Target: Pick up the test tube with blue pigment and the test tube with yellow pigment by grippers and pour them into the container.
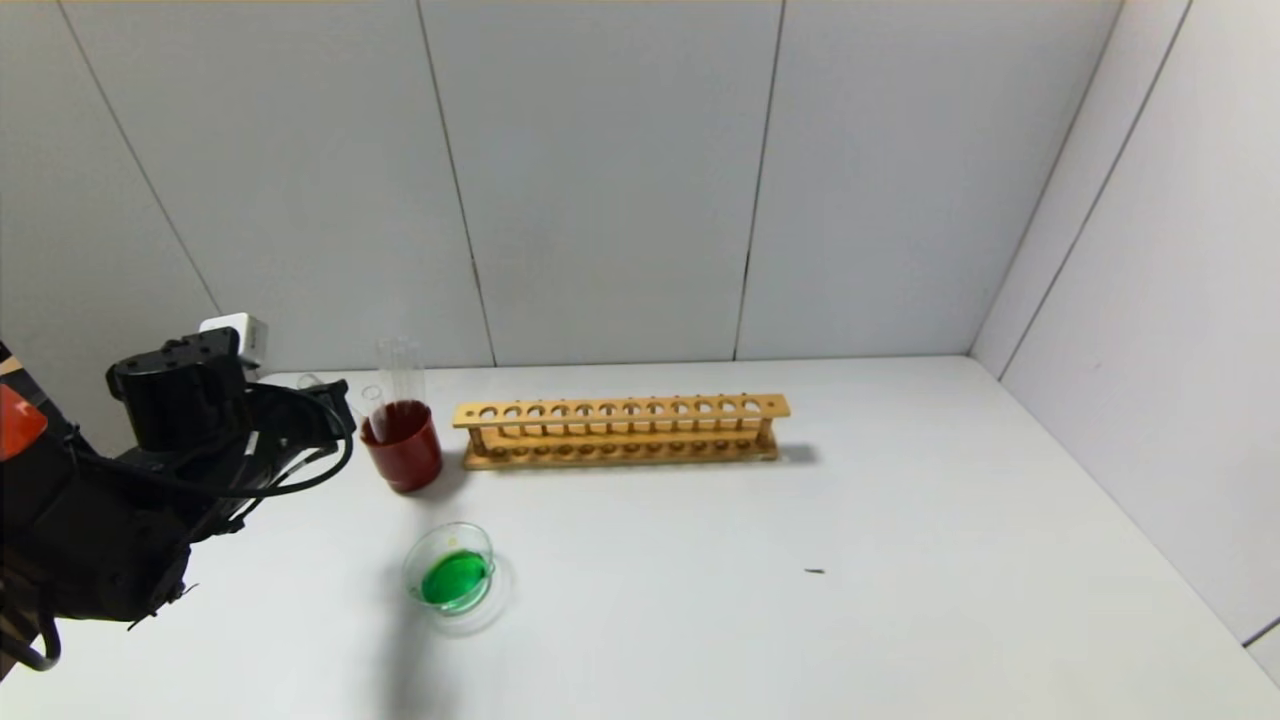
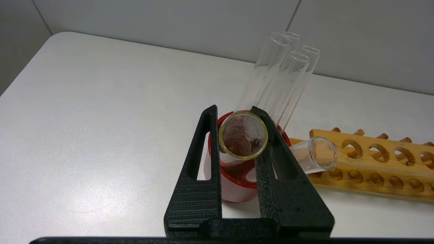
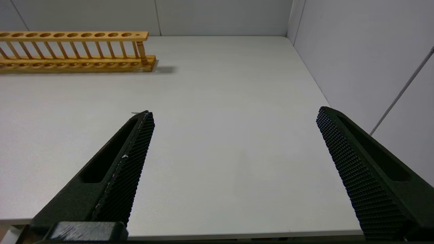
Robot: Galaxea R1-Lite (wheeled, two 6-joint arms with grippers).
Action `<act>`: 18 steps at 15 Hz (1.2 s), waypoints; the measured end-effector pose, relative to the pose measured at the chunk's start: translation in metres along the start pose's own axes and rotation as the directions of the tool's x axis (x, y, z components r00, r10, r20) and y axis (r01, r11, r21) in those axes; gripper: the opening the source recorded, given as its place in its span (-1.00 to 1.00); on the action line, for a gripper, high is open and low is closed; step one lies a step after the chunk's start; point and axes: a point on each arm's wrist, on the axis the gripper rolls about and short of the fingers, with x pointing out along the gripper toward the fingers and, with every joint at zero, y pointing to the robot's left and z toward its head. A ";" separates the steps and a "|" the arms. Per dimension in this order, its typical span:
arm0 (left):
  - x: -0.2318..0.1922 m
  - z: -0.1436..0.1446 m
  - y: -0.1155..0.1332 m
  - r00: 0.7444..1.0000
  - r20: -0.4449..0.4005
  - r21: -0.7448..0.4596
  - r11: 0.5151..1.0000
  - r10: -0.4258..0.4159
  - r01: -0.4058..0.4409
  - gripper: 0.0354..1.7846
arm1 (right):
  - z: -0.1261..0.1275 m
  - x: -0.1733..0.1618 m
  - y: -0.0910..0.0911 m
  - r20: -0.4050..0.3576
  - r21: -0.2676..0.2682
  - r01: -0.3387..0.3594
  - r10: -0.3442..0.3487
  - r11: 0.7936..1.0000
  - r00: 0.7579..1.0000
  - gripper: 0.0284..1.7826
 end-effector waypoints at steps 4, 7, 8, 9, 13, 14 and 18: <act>0.006 -0.004 0.001 0.999 0.032 -0.001 1.000 -0.006 0.006 -0.66 | 0.000 0.000 0.000 0.000 0.000 0.000 0.000 1.000 1.000 0.96; 0.009 -0.009 0.001 1.000 0.020 0.001 1.000 -0.004 0.004 -0.64 | 0.000 0.000 0.000 0.000 0.000 0.000 0.000 1.000 1.000 0.96; 0.009 -0.009 0.002 1.000 0.019 0.001 1.000 -0.003 0.003 -0.60 | 0.000 0.000 0.000 0.000 0.000 0.000 0.000 1.000 1.000 0.96; 0.010 -0.010 0.002 1.000 0.017 0.001 1.000 -0.003 0.003 -0.53 | 0.000 0.000 0.000 0.000 0.000 0.000 0.000 1.000 1.000 0.96; 0.011 -0.011 0.002 1.000 0.013 0.003 1.000 -0.006 0.006 0.11 | 0.000 0.000 0.000 0.000 0.000 0.000 0.000 1.000 1.000 0.96; 0.011 -0.011 0.002 1.000 0.016 0.002 1.000 -0.008 0.008 0.31 | 0.000 0.000 0.000 0.000 0.000 0.000 0.000 1.000 1.000 0.96; 0.010 -0.009 0.001 1.000 0.023 0.001 1.000 -0.009 0.009 0.85 | 0.000 0.000 0.000 0.000 0.000 0.000 0.000 1.000 1.000 0.96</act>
